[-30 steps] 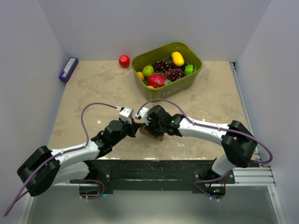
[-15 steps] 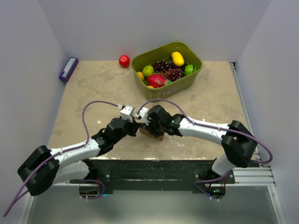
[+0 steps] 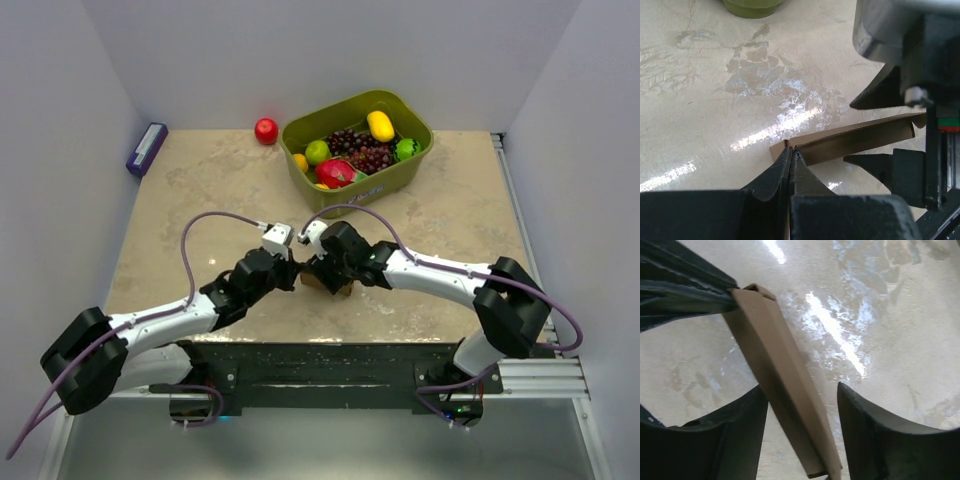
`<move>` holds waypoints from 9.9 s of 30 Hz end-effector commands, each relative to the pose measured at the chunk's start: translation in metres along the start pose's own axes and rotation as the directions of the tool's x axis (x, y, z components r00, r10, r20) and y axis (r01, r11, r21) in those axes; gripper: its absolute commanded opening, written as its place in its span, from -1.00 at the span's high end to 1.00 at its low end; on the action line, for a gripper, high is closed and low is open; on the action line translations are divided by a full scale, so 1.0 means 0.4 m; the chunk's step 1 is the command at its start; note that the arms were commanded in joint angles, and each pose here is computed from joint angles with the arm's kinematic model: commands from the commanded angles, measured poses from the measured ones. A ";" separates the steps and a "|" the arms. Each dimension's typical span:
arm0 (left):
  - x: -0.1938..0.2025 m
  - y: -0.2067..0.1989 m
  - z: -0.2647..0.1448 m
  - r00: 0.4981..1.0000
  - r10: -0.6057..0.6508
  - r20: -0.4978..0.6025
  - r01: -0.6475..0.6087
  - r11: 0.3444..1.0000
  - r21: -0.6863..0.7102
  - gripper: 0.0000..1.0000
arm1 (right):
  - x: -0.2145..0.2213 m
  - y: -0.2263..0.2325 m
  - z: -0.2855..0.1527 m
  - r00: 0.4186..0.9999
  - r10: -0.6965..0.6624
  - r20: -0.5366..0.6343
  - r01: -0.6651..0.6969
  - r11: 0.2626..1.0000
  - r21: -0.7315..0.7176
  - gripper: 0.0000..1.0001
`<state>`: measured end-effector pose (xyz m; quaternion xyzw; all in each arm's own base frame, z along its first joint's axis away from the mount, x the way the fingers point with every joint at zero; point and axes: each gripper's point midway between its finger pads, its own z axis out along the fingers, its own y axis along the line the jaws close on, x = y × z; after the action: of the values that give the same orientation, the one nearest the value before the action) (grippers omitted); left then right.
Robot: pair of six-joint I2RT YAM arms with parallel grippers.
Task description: Fold the paper box
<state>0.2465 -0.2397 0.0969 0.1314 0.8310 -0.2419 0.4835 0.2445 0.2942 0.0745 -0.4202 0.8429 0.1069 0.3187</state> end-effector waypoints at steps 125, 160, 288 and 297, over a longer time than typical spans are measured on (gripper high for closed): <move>0.099 -0.035 -0.008 0.966 0.139 -0.218 -0.168 0.978 -0.122 1.00 | 0.120 -0.090 -0.157 0.578 0.781 0.239 -0.815 0.568 0.115 1.00; 0.092 -0.041 -0.001 0.965 0.144 -0.217 -0.175 0.976 -0.127 1.00 | 0.209 -0.119 -0.173 0.678 0.722 0.141 -0.722 0.617 0.313 0.55; -0.167 -0.139 -0.052 0.987 -0.161 0.002 0.159 0.976 0.147 -0.18 | 0.176 -0.146 -0.132 0.235 0.878 0.417 -0.966 0.260 -0.003 -0.16; -0.158 -0.119 -0.001 0.974 -0.225 -0.021 0.225 0.956 0.186 -0.06 | 0.187 -0.145 -0.133 0.233 0.879 0.417 -0.966 0.258 -0.004 -0.14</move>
<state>0.2541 -0.2687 0.1634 0.0839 0.8259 -0.3320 0.4479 0.2383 0.2081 0.0964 0.2286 0.8493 0.2876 0.3790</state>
